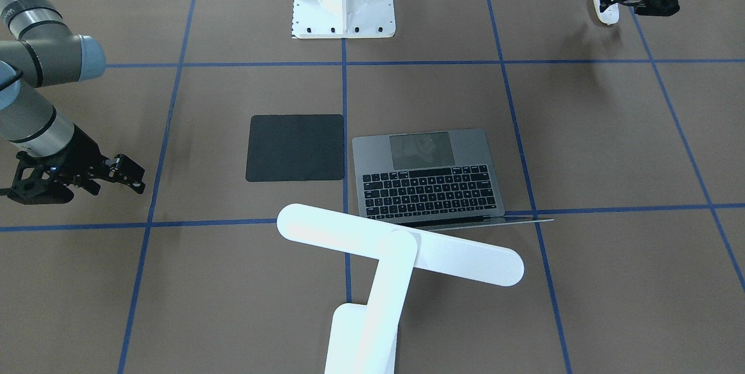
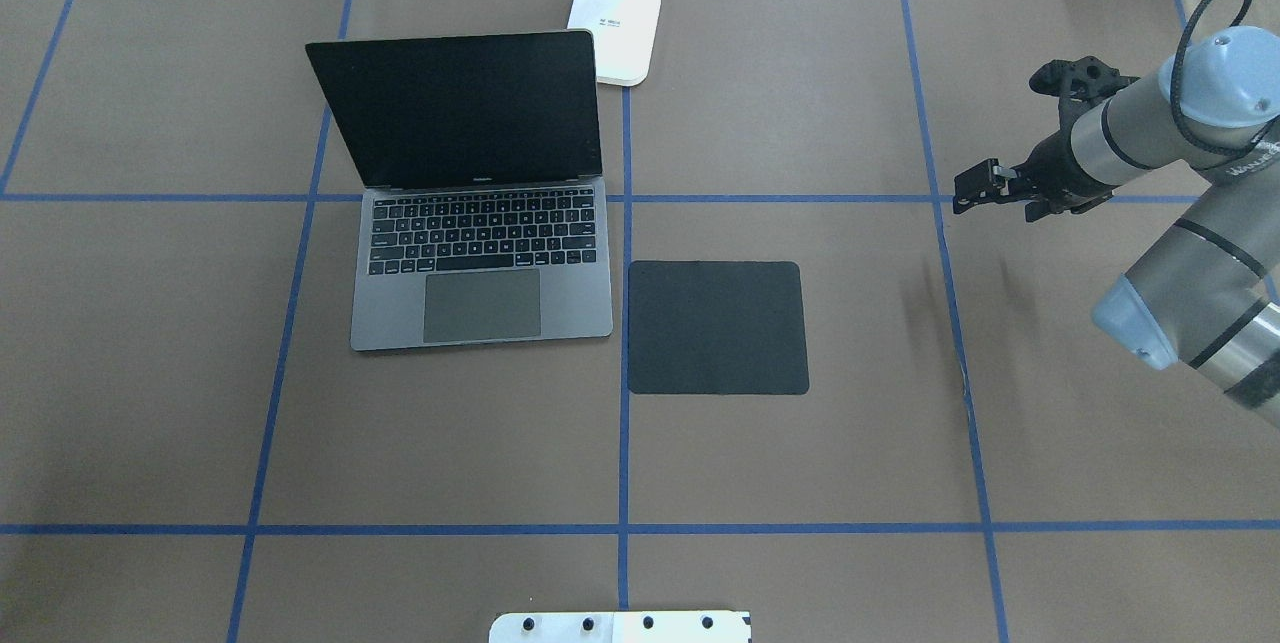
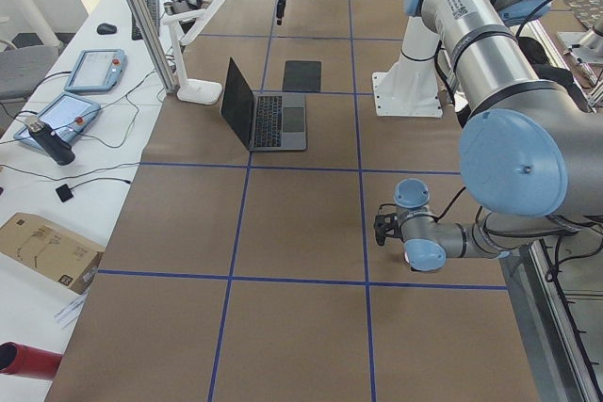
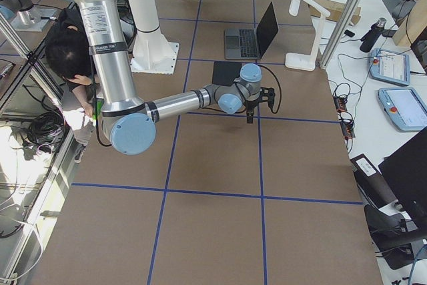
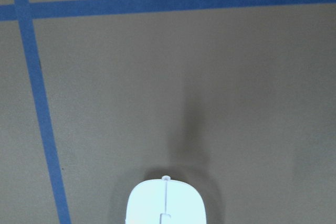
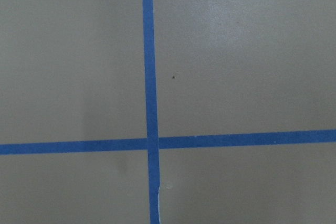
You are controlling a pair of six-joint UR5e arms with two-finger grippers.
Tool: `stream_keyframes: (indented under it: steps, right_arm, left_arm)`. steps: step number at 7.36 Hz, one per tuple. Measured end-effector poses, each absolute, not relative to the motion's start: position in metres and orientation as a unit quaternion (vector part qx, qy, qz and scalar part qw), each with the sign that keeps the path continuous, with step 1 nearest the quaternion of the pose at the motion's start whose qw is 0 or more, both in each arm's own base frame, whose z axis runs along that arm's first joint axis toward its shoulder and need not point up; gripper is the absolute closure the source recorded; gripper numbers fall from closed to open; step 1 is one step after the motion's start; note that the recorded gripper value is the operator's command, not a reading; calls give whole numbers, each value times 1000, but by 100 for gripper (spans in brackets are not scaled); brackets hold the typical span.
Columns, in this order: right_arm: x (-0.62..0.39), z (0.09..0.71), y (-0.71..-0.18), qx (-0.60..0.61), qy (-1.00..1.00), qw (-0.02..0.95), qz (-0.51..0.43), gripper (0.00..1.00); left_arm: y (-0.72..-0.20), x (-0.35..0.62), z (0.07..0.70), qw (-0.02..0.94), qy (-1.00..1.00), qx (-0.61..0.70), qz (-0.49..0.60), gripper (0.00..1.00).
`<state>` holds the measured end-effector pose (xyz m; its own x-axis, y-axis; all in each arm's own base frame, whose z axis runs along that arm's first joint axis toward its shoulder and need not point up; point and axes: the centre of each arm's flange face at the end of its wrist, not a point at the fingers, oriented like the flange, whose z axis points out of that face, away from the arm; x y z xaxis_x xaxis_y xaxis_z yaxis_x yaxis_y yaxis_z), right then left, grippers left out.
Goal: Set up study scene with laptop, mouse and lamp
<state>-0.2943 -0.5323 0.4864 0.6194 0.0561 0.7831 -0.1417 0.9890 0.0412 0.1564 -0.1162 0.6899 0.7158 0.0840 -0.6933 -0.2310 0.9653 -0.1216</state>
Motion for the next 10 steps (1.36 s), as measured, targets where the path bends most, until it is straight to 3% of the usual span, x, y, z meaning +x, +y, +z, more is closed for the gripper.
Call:
stream_keyframes:
  steps: [10]
  right_arm:
    - [-295,490,-532,48,-430,900,53,0]
  left_arm:
    - [-99,180,689,916,369,-123,100,5]
